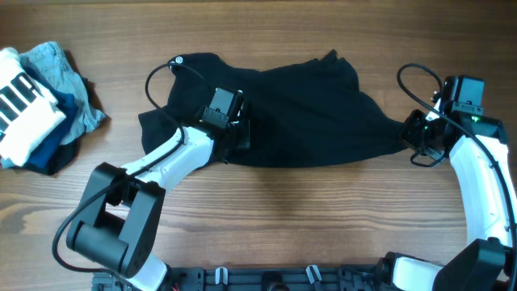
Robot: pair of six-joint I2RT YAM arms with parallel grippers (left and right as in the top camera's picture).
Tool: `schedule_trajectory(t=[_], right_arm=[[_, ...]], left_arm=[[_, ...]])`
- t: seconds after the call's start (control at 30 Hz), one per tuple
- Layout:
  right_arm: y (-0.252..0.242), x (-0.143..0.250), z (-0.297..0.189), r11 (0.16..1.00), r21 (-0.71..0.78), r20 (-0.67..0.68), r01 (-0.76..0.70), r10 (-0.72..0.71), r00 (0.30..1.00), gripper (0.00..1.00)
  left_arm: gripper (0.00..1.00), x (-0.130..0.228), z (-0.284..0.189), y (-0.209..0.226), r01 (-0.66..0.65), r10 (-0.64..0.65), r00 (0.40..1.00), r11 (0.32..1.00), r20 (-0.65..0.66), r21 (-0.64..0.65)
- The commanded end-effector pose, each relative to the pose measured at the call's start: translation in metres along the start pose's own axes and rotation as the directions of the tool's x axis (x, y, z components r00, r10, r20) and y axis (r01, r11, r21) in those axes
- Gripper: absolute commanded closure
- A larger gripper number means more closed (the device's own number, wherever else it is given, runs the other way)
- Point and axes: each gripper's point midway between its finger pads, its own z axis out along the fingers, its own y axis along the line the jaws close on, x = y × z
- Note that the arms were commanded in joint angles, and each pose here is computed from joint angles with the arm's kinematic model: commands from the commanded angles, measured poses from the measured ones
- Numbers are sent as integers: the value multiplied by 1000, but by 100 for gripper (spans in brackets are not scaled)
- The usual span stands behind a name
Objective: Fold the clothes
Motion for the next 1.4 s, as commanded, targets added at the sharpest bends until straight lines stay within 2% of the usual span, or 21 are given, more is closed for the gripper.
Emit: schedule_trajectory(t=[0.0,0.37,0.5,0.63,0.73,0.8,0.83,0.9,0.97,1.03,1.07,1.17,1.27,1.37], right_arm=[[-1,-11,-8,1000,16,44,13,-14,999,94],[-1,-11,-8,1000,16,44,13,-13,999,94],[-1,-11,-8,1000,15,44,13,-13,999,95],[-2,-11,-8,1000,17,43,13,-13,999,95],[-22,-17,-10,991,132,81,-10,0,997,96],[-54,-25,-19,954,268,148,-137,100,984,96],[-63,-27,-22,940,285,167,-186,142,976,95],[-69,-28,-21,941,256,159,-222,185,970,95],[-69,-28,-20,944,237,150,-229,198,969,95],[-69,-28,-20,945,233,148,-229,198,969,95],[-68,-27,-20,946,230,146,-228,198,969,95],[-65,-26,-19,950,213,137,-227,201,970,95],[-64,-26,-19,951,211,135,-226,201,970,95],[-64,-26,-19,952,212,131,-221,196,972,95]], left_arm=[[96,-2,-1,-1,-9,9,1000,1000,6,3],[96,-29,-51,12,44,-45,993,999,108,12],[96,-12,-50,-4,30,-33,999,996,34,83],[96,-9,-52,-9,13,-15,999,996,29,87],[96,-29,-77,-6,31,-40,995,995,93,100],[96,-39,-102,-23,16,-42,991,980,125,197],[96,-38,-118,-43,-7,-32,992,953,122,304],[96,-20,-155,-93,-17,-14,999,835,52,551],[96,5,-174,-123,-28,49,999,760,-14,649],[71,25,-175,-136,-34,99,993,751,-62,660],[66,37,-174,-142,-35,125,988,750,-90,661],[72,62,-175,-159,-60,197,972,734,-127,676],[67,71,-174,-166,-104,239,964,737,-113,668],[62,61,-150,-134,-112,178,980,866,-90,486]])
